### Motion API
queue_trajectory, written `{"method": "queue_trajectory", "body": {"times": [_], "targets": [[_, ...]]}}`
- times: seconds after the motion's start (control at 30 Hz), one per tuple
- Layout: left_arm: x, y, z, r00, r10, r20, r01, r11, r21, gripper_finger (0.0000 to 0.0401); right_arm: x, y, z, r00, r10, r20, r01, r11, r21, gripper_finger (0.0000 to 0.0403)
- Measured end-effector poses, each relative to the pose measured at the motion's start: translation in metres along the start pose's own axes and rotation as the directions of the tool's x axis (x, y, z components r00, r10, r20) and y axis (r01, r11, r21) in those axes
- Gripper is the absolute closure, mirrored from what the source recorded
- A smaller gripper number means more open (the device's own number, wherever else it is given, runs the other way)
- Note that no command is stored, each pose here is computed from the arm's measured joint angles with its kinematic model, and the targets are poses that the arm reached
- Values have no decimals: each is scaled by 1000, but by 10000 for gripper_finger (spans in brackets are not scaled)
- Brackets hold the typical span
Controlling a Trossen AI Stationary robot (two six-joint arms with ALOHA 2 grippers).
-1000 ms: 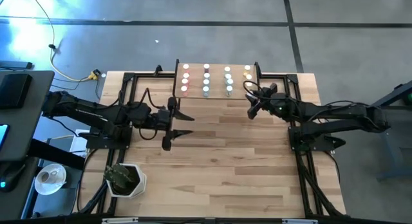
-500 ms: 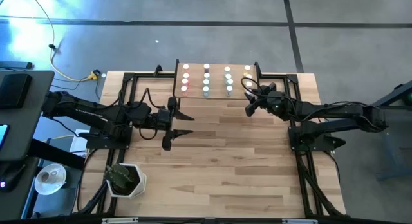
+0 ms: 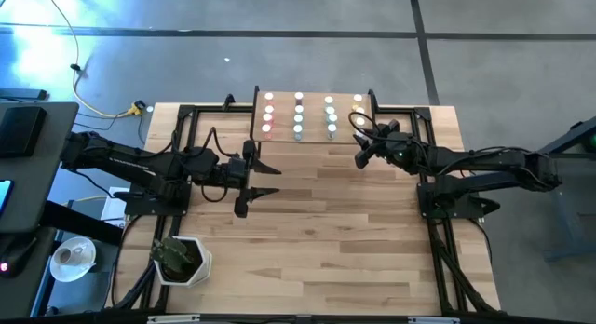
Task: Pick and place medicine bottles onto shelf by color
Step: Put the yellow pill bottle on the shelf aligned with the other yellow pill bottles
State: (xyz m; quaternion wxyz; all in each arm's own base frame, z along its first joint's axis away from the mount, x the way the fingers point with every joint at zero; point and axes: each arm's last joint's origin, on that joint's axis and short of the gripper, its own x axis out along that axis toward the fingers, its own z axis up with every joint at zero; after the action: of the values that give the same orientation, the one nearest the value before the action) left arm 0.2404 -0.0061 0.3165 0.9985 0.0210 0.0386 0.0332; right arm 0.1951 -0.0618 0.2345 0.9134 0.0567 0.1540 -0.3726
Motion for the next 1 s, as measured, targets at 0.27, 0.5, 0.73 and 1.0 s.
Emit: {"method": "queue_trajectory", "body": {"times": [0.27, 0.5, 0.73, 1.0], "targets": [[0, 0, 0, 1000, 0, 0, 0, 1000, -7, 201, 0, 0, 0, 1000, -17, 2, 17, 1000, 3, 285], [0, 0, 0, 1000, 0, 0, 0, 1000, -7, 201, 0, -1, 0, 1000, -27, 4, 27, 1000, 0, 285], [0, 0, 0, 1000, 2, 0, -2, 1000, -7, 201, 0, -1, 0, 999, -39, 7, 39, 999, 2, 274], [0, 0, 0, 1000, 2, 0, -2, 1000, -7, 201, 0, -1, 0, 999, -39, 7, 39, 999, 4, 263]]}}
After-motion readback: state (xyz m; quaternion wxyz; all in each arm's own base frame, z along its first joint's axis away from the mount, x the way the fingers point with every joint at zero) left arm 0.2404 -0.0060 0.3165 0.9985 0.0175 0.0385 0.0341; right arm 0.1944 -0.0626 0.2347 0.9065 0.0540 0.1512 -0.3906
